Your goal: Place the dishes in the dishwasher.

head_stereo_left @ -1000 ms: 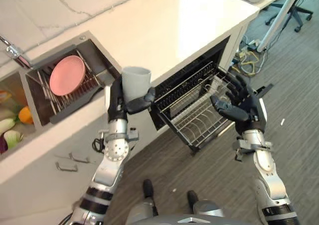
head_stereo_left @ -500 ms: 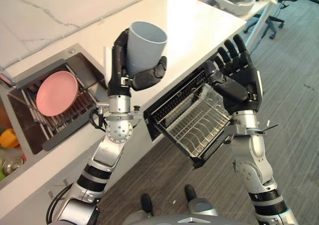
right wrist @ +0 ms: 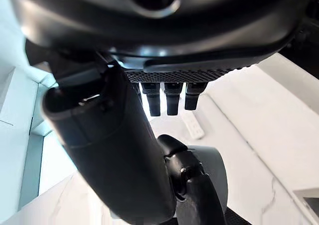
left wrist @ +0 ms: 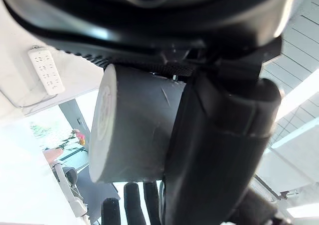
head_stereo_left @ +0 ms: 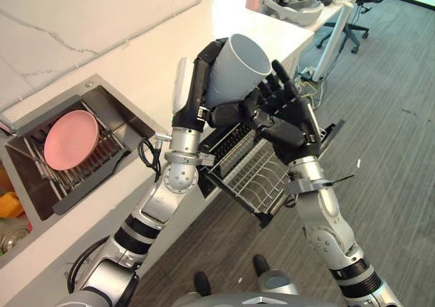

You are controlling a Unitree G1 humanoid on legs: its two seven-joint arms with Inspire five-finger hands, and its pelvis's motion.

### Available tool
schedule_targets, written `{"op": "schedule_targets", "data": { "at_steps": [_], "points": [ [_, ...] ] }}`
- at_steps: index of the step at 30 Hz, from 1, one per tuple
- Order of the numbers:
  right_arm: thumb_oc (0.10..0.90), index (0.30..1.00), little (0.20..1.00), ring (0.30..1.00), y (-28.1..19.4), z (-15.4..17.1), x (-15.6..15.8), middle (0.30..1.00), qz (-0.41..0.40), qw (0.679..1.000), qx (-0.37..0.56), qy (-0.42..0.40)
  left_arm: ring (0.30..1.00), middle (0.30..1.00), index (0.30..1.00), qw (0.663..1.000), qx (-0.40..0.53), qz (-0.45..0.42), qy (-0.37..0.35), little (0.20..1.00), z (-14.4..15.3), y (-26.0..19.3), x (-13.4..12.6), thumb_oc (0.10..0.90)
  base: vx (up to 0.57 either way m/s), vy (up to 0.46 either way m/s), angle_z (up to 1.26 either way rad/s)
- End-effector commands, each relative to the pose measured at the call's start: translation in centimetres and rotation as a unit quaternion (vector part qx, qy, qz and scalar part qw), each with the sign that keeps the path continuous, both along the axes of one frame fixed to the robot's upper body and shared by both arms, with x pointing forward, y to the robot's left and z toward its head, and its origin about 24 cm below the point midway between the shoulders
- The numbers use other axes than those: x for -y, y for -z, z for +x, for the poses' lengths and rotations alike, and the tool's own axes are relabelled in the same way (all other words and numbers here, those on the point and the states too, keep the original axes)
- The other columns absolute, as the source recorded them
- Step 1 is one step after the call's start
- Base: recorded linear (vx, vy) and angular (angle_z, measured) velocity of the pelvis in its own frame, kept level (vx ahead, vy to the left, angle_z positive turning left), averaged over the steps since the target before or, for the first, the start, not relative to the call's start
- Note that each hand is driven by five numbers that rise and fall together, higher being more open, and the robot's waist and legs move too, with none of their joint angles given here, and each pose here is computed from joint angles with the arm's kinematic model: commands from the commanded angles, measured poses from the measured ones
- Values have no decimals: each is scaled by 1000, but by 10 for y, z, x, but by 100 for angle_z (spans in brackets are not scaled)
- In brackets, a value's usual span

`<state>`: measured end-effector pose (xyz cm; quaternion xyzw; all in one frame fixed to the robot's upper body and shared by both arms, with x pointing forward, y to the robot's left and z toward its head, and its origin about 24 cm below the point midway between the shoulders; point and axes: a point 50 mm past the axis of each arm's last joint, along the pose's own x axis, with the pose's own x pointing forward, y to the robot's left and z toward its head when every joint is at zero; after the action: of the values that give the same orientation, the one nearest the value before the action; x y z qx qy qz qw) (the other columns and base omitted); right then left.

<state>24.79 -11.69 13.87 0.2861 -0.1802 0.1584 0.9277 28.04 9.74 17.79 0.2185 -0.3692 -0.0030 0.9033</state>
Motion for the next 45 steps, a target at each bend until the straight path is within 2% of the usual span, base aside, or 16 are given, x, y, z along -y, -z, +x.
{"op": "schedule_targets", "data": {
  "at_steps": [1,13,16,22,23,24,25,26,27,29,31,39,40,41,43,45],
  "points": [
    [800,900,900,900,-56,0,-11,900,49,989,134,-42,300,300,300,993,110,44,22,300,9,-41,24,400,-65,-30,-1],
    [800,900,900,900,-69,-2,-20,900,112,983,141,-31,300,300,300,984,104,138,41,300,3,-14,53,400,-7,-4,3],
    [800,900,900,900,-74,-1,-30,900,149,979,131,-40,300,300,300,972,114,201,31,300,6,-3,64,400,-18,-7,6],
    [800,900,900,900,-87,-2,-46,900,185,972,133,-59,300,300,300,960,101,258,44,300,3,19,81,400,-6,-3,3],
    [800,900,900,900,-87,-2,-46,900,185,972,133,-58,300,300,300,960,101,258,44,300,3,19,81,400,0,0,0],
    [800,900,900,900,-89,1,-45,900,187,972,139,-41,300,300,300,963,131,234,12,300,11,4,70,400,0,0,0],
    [595,592,592,592,-96,-4,-45,592,191,967,157,-50,300,300,300,961,158,225,24,300,7,-13,74,400,0,0,0],
    [595,592,592,592,-96,-4,-45,592,191,967,157,-50,300,300,300,961,158,225,24,300,7,-13,74,400,-3,-4,6],
    [400,300,300,300,-97,-4,-42,300,183,969,160,-42,300,300,300,957,170,230,34,300,4,-19,82,400,0,-4,7],
    [400,300,300,300,-106,-8,-37,300,165,967,193,-20,300,300,300,952,170,242,77,300,-6,-15,94,400,-9,0,10],
    [400,300,300,300,-106,-9,-33,300,170,966,196,-3,300,300,300,953,167,240,85,300,-9,-12,92,400,-8,4,8],
    [400,300,300,300,-99,-13,-10,300,144,963,214,82,300,300,300,969,152,181,67,300,-15,-14,63,400,-12,0,8],
    [400,300,300,300,-99,-13,-10,300,144,963,213,82,427,427,427,969,151,181,67,427,-15,-14,63,485,12,8,11],
    [400,300,300,300,-101,-15,-1,300,145,959,220,100,900,900,900,970,125,200,51,900,-12,-3,44,800,40,18,12],
    [400,300,300,300,-100,-14,-2,300,143,959,220,108,900,900,900,976,105,186,50,900,-11,4,40,800,16,12,8],
    [400,300,300,300,-98,-14,2,300,144,957,221,123,900,900,900,985,89,151,15,900,-6,4,20,800,6,4,7]
  ]
}}
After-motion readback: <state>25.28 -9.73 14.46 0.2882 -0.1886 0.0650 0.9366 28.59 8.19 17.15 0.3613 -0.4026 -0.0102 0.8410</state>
